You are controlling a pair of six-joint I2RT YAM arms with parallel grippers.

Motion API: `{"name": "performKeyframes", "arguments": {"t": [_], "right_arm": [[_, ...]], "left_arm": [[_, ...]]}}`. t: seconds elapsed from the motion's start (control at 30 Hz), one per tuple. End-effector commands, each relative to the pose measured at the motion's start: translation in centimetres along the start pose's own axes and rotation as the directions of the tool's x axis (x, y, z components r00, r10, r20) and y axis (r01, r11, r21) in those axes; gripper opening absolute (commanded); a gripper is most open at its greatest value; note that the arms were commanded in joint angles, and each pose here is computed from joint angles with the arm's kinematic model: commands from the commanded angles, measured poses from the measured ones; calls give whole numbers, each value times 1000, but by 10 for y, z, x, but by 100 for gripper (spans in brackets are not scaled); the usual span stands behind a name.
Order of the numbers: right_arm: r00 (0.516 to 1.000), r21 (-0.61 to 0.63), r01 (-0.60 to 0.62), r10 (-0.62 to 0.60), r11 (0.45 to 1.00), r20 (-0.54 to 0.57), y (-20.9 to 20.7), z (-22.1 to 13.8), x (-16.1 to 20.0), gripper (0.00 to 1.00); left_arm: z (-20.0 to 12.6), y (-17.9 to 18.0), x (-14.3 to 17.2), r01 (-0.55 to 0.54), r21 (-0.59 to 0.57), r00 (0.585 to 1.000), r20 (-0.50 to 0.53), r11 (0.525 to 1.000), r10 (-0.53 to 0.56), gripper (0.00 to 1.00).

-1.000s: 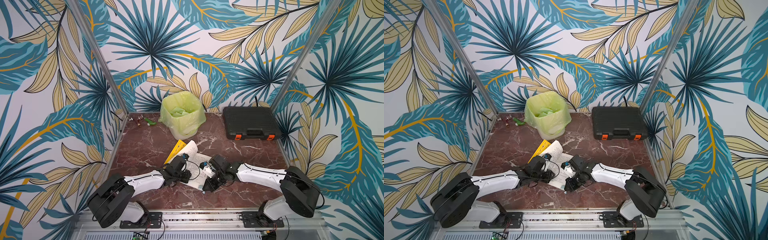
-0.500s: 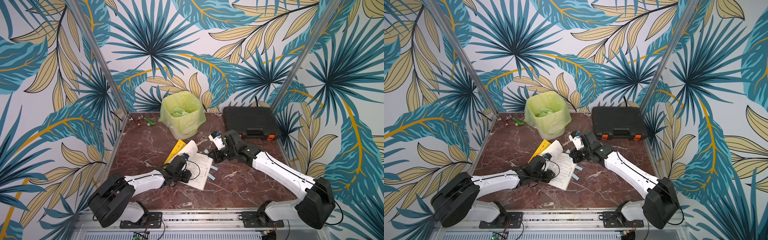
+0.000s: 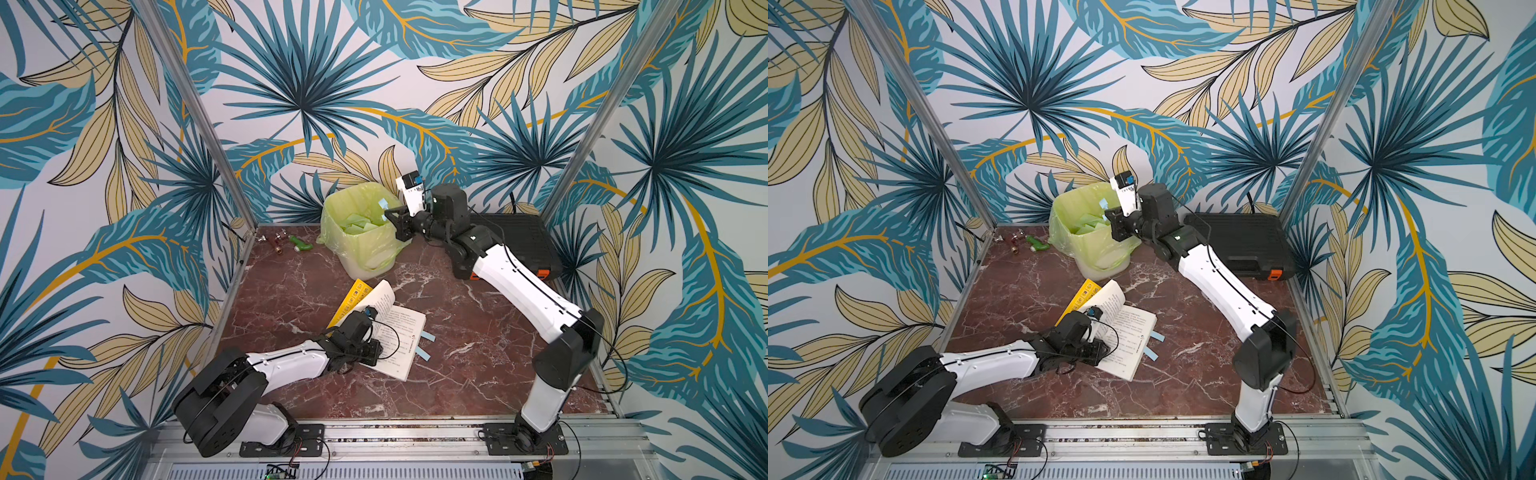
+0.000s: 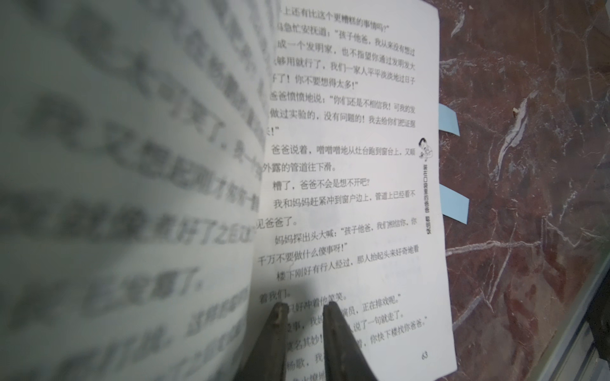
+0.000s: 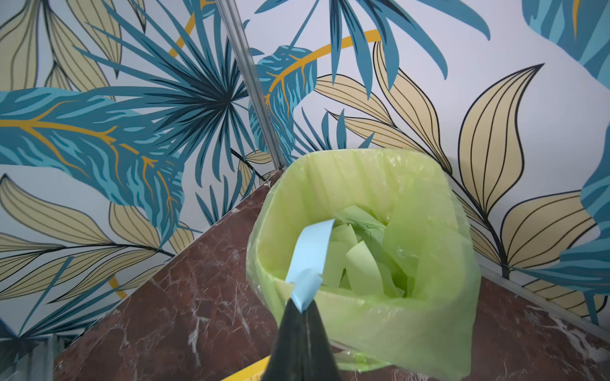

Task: Peel off the used sticky note
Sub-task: Place the note in the trash bin.

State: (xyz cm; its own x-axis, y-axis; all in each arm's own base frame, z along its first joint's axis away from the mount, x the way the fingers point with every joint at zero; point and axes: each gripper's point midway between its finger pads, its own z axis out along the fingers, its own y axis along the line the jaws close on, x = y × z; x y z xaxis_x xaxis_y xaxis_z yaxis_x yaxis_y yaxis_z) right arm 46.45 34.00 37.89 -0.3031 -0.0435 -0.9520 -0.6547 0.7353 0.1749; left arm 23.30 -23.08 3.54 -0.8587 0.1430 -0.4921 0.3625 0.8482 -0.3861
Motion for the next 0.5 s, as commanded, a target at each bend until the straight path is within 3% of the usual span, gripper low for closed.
{"name": "performKeyframes", "arguments": {"t": [0.0, 0.13, 0.37, 0.47], "right_arm": [[1000, 41, 24, -24, 999, -7, -17, 32, 4, 0], [1000, 69, 23, -23, 997, -1, -31, 56, 4, 2], [999, 91, 40, -38, 995, -27, -35, 48, 1, 30], [998, 94, 49, -44, 994, -49, -33, 33, 4, 36]], "left_arm": [[-5, 23, 15, 30, -94, 999, -30, 995, -33, 23], [-9, 24, 16, 34, -98, 999, -22, 995, -37, 23], [-17, 26, 15, 37, -107, 999, 6, 994, -37, 23], [-19, 28, 13, 40, -113, 999, 18, 993, -38, 23]]}}
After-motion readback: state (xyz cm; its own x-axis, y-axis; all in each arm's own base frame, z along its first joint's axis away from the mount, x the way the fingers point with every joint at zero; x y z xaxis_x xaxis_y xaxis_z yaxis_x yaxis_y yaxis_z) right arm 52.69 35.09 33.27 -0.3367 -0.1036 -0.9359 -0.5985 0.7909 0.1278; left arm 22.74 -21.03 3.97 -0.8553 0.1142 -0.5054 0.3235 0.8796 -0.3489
